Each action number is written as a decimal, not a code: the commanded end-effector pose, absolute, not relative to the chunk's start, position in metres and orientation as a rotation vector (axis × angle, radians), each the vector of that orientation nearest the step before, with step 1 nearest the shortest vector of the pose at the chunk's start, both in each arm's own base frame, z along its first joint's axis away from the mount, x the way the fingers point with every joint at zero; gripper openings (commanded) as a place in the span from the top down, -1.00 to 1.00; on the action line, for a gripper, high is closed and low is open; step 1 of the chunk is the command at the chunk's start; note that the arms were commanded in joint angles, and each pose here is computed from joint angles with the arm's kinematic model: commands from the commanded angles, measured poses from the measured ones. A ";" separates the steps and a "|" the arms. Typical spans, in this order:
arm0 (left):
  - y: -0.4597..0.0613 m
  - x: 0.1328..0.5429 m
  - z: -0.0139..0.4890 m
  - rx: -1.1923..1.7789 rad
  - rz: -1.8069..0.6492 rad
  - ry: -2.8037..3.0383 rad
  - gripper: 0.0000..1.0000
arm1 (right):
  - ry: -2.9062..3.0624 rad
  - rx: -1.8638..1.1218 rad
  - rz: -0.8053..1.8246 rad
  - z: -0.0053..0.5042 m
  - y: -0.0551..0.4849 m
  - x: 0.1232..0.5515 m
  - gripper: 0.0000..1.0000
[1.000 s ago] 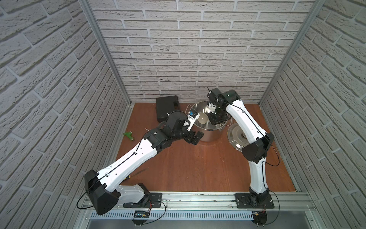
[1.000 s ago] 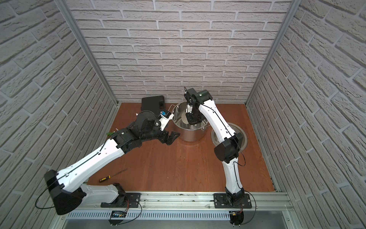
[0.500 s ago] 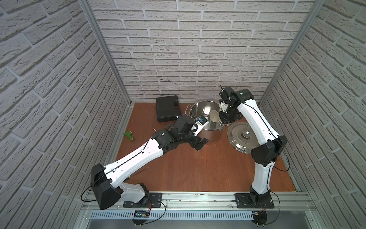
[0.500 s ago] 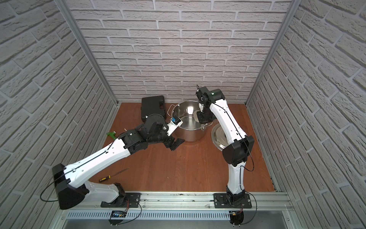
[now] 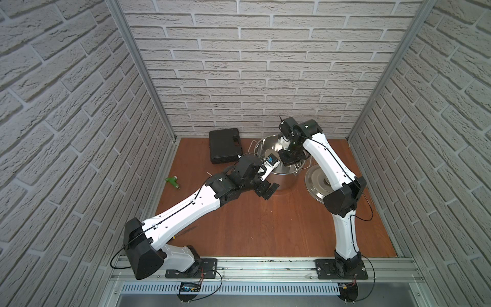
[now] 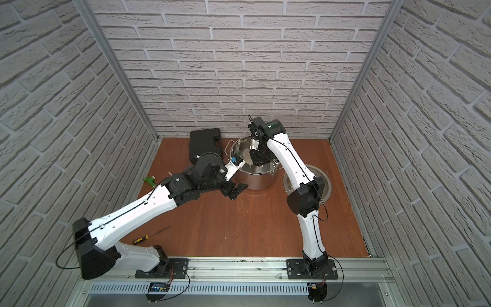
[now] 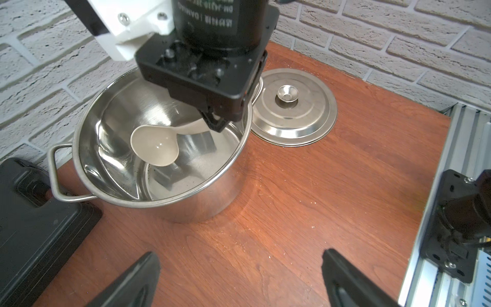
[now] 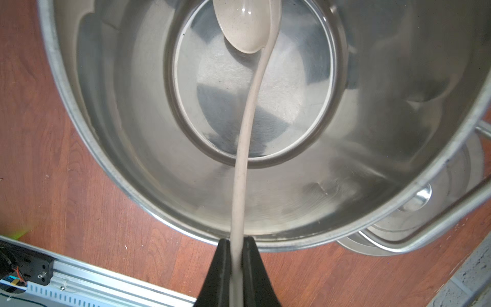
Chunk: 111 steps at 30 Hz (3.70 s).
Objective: Stir the soup with a spoon
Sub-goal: Stir the soup in the pan with a stick.
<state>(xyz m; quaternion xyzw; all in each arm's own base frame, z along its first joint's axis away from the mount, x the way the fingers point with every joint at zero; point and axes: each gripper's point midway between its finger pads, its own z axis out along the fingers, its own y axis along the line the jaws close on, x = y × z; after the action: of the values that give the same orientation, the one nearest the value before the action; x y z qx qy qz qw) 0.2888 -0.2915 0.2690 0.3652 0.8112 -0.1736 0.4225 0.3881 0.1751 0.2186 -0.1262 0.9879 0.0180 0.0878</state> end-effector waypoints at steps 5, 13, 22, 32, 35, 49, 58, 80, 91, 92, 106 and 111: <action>-0.286 0.296 0.284 0.864 -0.436 1.978 -0.97 | 2.926 -0.399 -0.026 0.233 0.157 0.360 0.96; -0.283 0.293 0.285 0.858 -0.443 1.978 -0.97 | 2.916 -0.282 -0.067 0.239 0.119 0.359 0.95; -0.274 0.286 0.288 0.834 -0.443 1.976 -0.97 | 2.919 -0.254 -0.004 0.236 0.136 0.393 0.95; -0.273 0.286 0.286 0.817 -0.446 1.980 -0.97 | 2.921 -0.371 0.039 0.234 0.174 0.379 0.95; -0.274 0.286 0.287 0.820 -0.448 1.977 -0.97 | 2.927 -0.389 -0.009 0.233 0.165 0.369 0.95; -0.276 0.288 0.289 0.814 -0.456 1.969 -0.97 | 2.923 -0.298 -0.155 0.234 0.116 0.373 0.95; -0.276 0.288 0.288 0.810 -0.455 1.975 -0.96 | 2.891 -0.356 -0.027 0.233 0.162 0.394 0.95; -0.281 0.293 0.286 0.814 -0.451 1.982 -0.96 | 2.929 -0.303 -0.129 0.231 0.112 0.369 0.95; -0.280 0.294 0.283 0.808 -0.446 1.984 -0.96 | 2.904 -0.336 -0.032 0.229 0.150 0.400 0.95; -0.280 0.294 0.283 0.806 -0.446 1.983 -0.97 | 2.897 -0.350 -0.024 0.229 0.156 0.400 0.95; -0.283 0.295 0.282 0.805 -0.458 1.977 -0.97 | 2.926 -0.405 -0.105 0.231 0.153 0.362 0.96; -0.283 0.295 0.282 0.801 -0.462 1.978 -0.97 | 2.931 -0.344 -0.127 0.234 0.128 0.357 0.96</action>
<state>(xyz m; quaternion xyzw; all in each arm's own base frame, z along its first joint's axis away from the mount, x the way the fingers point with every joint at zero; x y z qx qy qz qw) 0.2886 -0.2803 0.2778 0.3342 0.8099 -0.1821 0.4464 0.3594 0.1478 0.2046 -0.1357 0.9887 -0.0395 0.0503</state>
